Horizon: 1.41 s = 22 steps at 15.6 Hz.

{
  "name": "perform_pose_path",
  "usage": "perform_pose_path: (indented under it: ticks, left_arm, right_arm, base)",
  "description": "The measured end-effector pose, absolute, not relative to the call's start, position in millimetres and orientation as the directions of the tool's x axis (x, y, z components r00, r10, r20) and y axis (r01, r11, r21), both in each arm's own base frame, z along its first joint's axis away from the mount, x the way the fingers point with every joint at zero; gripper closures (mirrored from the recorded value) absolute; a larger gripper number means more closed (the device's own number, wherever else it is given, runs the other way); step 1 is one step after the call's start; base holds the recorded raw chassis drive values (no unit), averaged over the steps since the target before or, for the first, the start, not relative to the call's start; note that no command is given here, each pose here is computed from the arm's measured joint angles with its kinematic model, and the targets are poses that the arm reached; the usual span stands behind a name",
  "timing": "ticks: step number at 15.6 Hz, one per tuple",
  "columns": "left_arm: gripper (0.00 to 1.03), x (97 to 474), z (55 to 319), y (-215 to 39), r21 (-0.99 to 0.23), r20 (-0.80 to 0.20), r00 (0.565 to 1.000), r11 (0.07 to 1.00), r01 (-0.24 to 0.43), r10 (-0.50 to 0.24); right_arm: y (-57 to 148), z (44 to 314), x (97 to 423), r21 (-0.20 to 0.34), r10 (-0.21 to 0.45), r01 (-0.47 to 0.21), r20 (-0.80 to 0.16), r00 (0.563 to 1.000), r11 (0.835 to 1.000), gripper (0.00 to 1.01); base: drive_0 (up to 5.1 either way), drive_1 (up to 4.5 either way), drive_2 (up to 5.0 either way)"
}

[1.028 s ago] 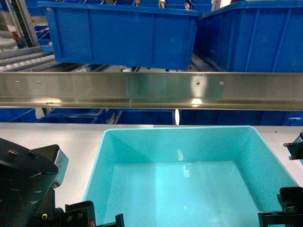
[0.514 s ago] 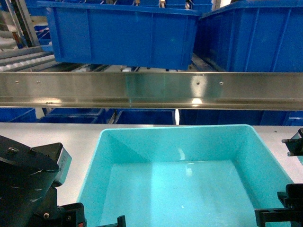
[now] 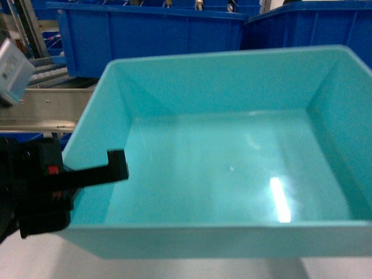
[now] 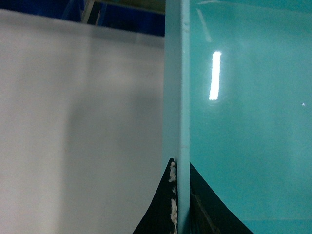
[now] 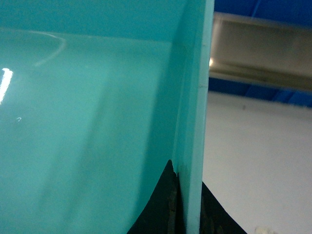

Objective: Organize blue bins on left shelf correctly

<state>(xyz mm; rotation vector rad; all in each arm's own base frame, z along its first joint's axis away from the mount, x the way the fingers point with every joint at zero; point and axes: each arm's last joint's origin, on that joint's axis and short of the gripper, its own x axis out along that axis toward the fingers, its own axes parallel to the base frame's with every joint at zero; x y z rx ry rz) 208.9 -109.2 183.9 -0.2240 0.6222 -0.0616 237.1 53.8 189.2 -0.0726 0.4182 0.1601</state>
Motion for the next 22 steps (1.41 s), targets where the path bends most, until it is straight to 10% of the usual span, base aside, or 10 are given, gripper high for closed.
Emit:
perform_pose_path:
  ticks: [8, 22]
  left_arm:
    - [1.01, 210.6, 192.9, -111.9, -0.239, -0.549, 0.824, 0.971, 0.009, -0.143]
    - [1.01, 210.7, 192.3, -112.8, -0.238, -0.549, 0.823, 0.971, 0.011, -0.144]
  right_arm:
    - [51.1, 195.6, 235.8, -0.086, 0.132, -0.175, -0.368, 0.920, 0.981, 0.99]
    - [50.9, 195.5, 235.8, -0.088, 0.131, -0.175, -0.368, 0.920, 0.981, 0.99]
  base:
    - [0.0, 0.00, 0.0]
    - [-4.5, 1.03, 3.6]
